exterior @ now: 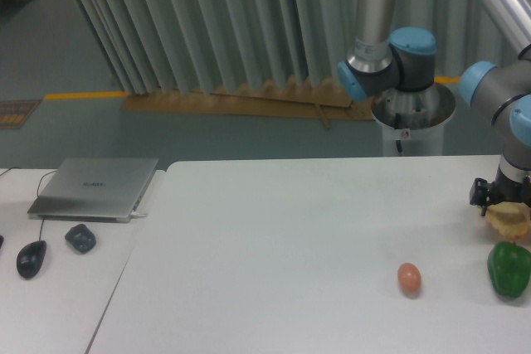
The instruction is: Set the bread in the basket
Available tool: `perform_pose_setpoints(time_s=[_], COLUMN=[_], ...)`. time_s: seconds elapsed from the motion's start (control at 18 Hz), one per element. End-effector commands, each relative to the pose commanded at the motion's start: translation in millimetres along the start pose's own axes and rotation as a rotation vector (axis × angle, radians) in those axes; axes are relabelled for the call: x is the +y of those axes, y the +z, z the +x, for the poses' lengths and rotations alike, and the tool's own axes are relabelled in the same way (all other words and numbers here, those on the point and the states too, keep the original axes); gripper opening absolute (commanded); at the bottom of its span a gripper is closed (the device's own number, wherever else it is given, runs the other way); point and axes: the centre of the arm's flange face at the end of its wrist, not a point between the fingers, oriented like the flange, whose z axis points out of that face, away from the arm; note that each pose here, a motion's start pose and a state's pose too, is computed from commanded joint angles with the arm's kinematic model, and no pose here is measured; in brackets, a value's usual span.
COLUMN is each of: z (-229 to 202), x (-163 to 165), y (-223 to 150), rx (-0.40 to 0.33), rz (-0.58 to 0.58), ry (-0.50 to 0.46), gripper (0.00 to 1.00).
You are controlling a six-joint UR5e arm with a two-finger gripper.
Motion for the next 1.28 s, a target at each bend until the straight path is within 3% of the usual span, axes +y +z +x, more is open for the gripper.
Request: perform_pose_setpoints(time_s=[0.06, 0.17, 0.83, 1.11, 1.28], z=[0, 4, 22, 52, 47], x=[0, -3, -1, -3, -6], y=[-1, -6, -33, -67, -110], rx=[-0.001, -0.009, -0.015, -0.019, -0.017], rz=[0.001, 0.008, 0.028, 0.030, 0.020], ry=[0.001, 0.010, 0.042, 0.159, 0.286], gripper=[0.48, 0.43, 0.43, 0.43, 0.43])
